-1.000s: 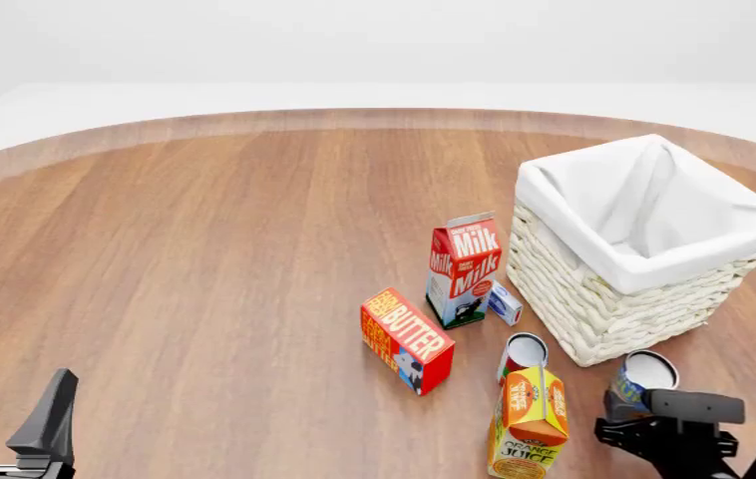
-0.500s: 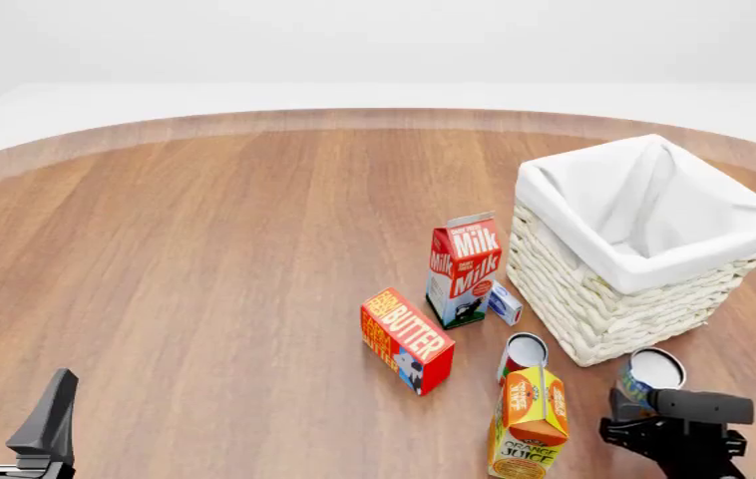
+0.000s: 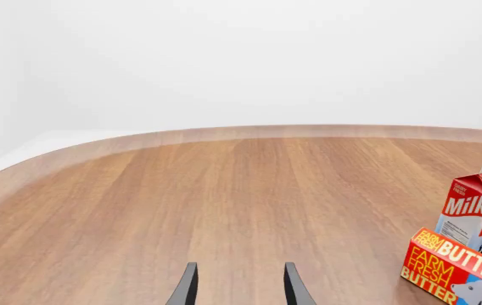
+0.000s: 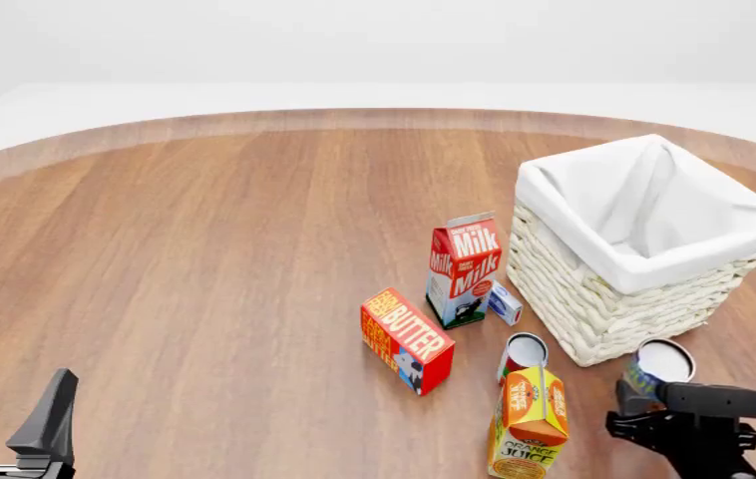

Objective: Pick up the alphabet soup, and put it in the basket.

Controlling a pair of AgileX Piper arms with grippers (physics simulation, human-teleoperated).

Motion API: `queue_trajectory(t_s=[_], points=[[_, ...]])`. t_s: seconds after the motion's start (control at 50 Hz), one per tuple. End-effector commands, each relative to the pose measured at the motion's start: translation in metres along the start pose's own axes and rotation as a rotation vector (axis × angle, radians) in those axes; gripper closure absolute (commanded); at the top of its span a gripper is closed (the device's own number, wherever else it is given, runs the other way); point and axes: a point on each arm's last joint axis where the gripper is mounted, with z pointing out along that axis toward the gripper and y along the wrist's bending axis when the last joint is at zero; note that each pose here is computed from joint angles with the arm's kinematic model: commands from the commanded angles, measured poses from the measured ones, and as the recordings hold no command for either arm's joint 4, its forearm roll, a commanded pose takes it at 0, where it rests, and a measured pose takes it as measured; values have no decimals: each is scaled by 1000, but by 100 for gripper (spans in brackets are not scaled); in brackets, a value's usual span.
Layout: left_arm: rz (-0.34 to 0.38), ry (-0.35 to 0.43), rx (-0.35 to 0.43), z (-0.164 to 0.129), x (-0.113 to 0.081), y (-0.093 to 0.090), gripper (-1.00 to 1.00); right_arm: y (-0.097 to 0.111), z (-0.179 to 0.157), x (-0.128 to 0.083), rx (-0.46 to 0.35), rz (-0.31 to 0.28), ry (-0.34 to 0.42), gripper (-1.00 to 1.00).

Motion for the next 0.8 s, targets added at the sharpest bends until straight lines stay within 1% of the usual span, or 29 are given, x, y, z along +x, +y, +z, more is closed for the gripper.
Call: queue_trajectory(t_s=[0.02, 0.04, 0.18, 0.36, 0.58, 0.7, 0.72, 0.8], points=[[0, 0, 0, 0, 0, 0, -100, 1, -6, -7, -4, 17, -21, 100], [0, 0, 0, 0, 0, 0, -100, 1, -7, -8, -5, 7, -22, 100], [0, 0, 0, 0, 0, 0, -100, 1, -14, -14, -9, -1, -37, 100], [0, 0, 0, 0, 0, 0, -100, 1, -24, -20, -8, 0, -54, 100], [0, 0, 0, 0, 0, 0, -100, 2, -46, -30, -14, -16, -86, 100], [0, 0, 0, 0, 0, 0, -100, 2, -54, -32, -15, -14, -99, 100], [0, 0, 0, 0, 0, 0, -100, 0, -60, -33, -6, -14, -116, 100], [0, 0, 0, 0, 0, 0, -100, 0, -67, -34, -7, -9, -129, 100]])
